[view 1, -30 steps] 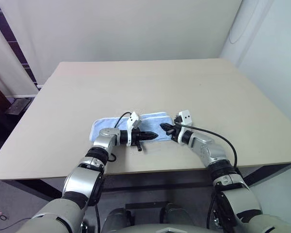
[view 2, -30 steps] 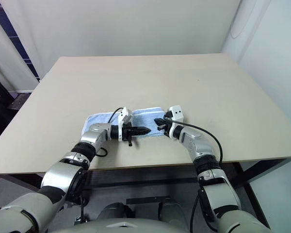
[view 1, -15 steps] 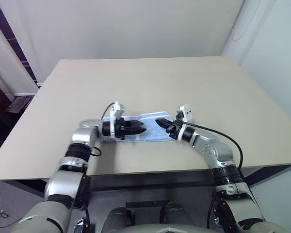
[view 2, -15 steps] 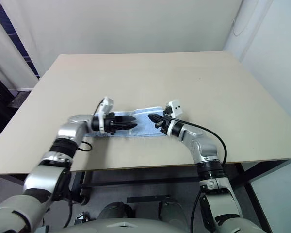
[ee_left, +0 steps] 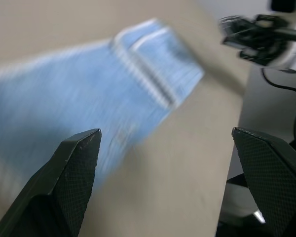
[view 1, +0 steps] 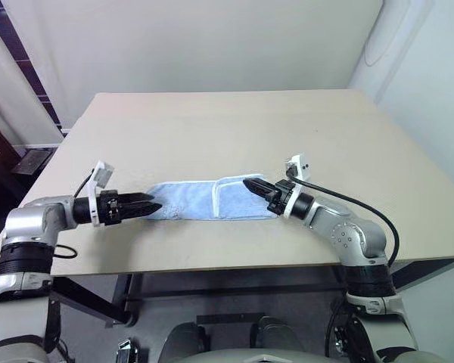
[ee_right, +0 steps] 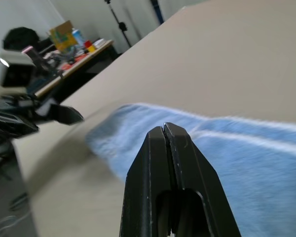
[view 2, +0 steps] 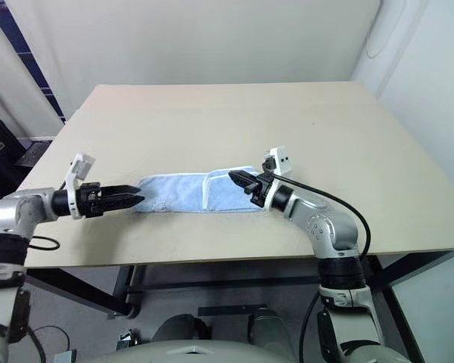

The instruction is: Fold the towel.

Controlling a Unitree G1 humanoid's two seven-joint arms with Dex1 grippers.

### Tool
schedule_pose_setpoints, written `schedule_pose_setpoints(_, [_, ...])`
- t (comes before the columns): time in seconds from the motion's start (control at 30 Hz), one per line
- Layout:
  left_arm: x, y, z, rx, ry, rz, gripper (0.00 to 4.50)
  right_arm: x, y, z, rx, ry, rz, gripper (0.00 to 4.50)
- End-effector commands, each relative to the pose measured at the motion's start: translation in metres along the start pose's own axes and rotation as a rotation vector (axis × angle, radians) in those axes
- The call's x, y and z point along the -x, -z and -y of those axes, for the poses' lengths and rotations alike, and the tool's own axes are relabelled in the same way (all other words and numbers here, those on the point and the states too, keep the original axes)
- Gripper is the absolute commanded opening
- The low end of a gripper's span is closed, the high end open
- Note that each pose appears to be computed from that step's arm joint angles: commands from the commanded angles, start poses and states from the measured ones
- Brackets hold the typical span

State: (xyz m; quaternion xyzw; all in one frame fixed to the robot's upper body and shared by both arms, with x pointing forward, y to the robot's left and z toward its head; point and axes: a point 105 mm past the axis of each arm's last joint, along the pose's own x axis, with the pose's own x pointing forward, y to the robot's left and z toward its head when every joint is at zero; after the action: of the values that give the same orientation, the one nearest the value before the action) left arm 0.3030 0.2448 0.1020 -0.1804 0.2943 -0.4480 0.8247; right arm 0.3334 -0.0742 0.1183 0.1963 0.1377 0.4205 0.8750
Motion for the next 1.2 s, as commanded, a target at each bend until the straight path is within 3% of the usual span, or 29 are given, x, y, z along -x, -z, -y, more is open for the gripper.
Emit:
schedule_pose_setpoints(0.03, [0.017,-0.002,0.003,0.078,-0.062,-0.033,4.48,-0.006,-0.016,-0.008,-0.016,-0.017,0.043,0.00])
schedule_pose_setpoints(0.3, [0.026,0.010,-0.012,0.404,-0.129,0.040,4.48,-0.014,-0.012,-0.002,-0.098,0.021,0.037,0.00])
schedule_pose_setpoints(0.53, [0.009,0.010,-0.026,0.582,-0.114,0.143,4.48,-0.012,-0.014,0.007,-0.109,0.071,0.052,0.00])
schedule_pose_setpoints(0.6, [-0.009,0.010,-0.028,0.623,-0.093,0.159,4.48,-0.010,-0.015,0.012,-0.113,0.100,0.065,0.00])
schedule_pose_setpoints(1.2, [-0.050,-0.002,-0.034,0.666,-0.097,0.223,4.48,0.003,-0.018,0.032,-0.154,0.235,0.109,0.00])
